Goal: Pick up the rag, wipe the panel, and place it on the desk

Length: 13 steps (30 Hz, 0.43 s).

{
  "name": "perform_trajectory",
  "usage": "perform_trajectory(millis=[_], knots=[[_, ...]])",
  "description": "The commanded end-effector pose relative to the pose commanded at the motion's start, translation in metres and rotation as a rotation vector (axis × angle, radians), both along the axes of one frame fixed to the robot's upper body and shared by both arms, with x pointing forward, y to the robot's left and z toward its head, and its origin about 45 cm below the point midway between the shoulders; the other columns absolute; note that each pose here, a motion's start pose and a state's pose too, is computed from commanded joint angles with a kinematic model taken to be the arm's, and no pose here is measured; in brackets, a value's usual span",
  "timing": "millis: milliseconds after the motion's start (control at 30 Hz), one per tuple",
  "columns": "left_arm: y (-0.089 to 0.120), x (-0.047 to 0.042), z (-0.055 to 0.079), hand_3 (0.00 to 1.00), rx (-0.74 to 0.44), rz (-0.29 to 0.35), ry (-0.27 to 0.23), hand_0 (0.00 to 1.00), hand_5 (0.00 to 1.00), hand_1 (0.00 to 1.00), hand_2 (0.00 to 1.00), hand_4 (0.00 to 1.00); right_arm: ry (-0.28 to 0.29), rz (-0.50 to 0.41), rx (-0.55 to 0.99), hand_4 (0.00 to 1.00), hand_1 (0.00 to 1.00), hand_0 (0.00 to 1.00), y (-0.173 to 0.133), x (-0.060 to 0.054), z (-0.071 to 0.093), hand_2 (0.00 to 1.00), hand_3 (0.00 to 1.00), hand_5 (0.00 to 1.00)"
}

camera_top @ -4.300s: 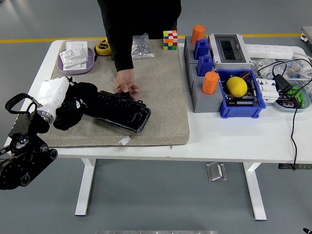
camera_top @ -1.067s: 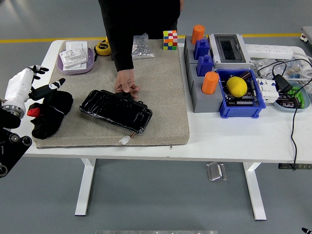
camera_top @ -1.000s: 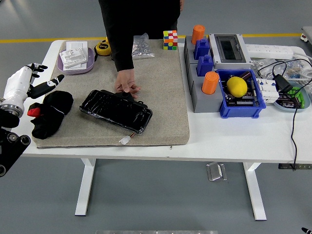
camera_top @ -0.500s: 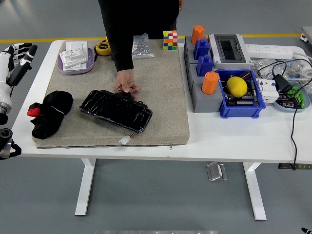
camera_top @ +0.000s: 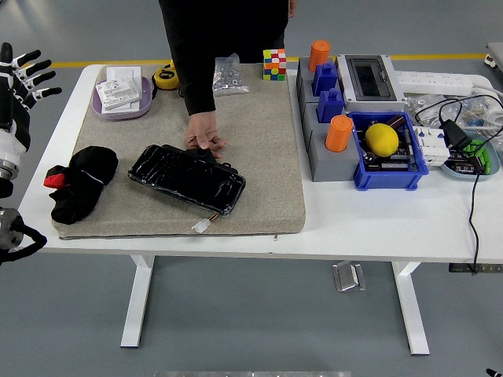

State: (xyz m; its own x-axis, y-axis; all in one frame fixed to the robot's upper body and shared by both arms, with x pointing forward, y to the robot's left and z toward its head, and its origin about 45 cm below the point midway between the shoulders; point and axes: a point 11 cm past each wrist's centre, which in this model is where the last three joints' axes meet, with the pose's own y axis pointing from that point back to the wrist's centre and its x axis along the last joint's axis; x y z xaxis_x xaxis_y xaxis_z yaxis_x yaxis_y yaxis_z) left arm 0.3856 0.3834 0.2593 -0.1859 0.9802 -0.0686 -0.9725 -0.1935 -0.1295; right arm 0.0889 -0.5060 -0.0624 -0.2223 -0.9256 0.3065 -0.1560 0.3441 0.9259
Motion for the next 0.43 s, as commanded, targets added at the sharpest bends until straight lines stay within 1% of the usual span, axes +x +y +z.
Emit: perform_trajectory(millis=[167, 200, 300, 433], knots=[[0.0040, -0.0017, 0.0059, 0.683, -0.051, -0.017, -0.019, 0.590, 0.900, 0.688, 0.688, 0.916, 0.004, 0.002, 0.000, 0.997, 0.576, 0.691, 0.0003, -0.0008, -0.0004, 0.649, 0.575, 0.524], [0.0045, -0.0020, 0.0065, 0.685, -0.062, -0.020, -0.021, 0.688, 0.858, 0.707, 0.695, 0.902, 0.004, 0.002, 0.000, 0.997, 0.576, 0.692, 0.0004, -0.0008, -0.0004, 0.649, 0.575, 0.523], [0.0063, -0.0027, 0.0088, 0.685, -0.081, -0.022, -0.028, 0.688, 0.858, 0.707, 0.695, 0.902, 0.005, 0.004, -0.001, 0.997, 0.576, 0.692, 0.0007, -0.0002, -0.0004, 0.649, 0.575, 0.523], [0.0066, -0.0033, 0.0085, 0.685, -0.105, -0.037, -0.019, 0.688, 0.858, 0.707, 0.695, 0.902, 0.007, 0.007, 0.000, 0.997, 0.576, 0.692, 0.0011, 0.0004, -0.0005, 0.649, 0.575, 0.523]])
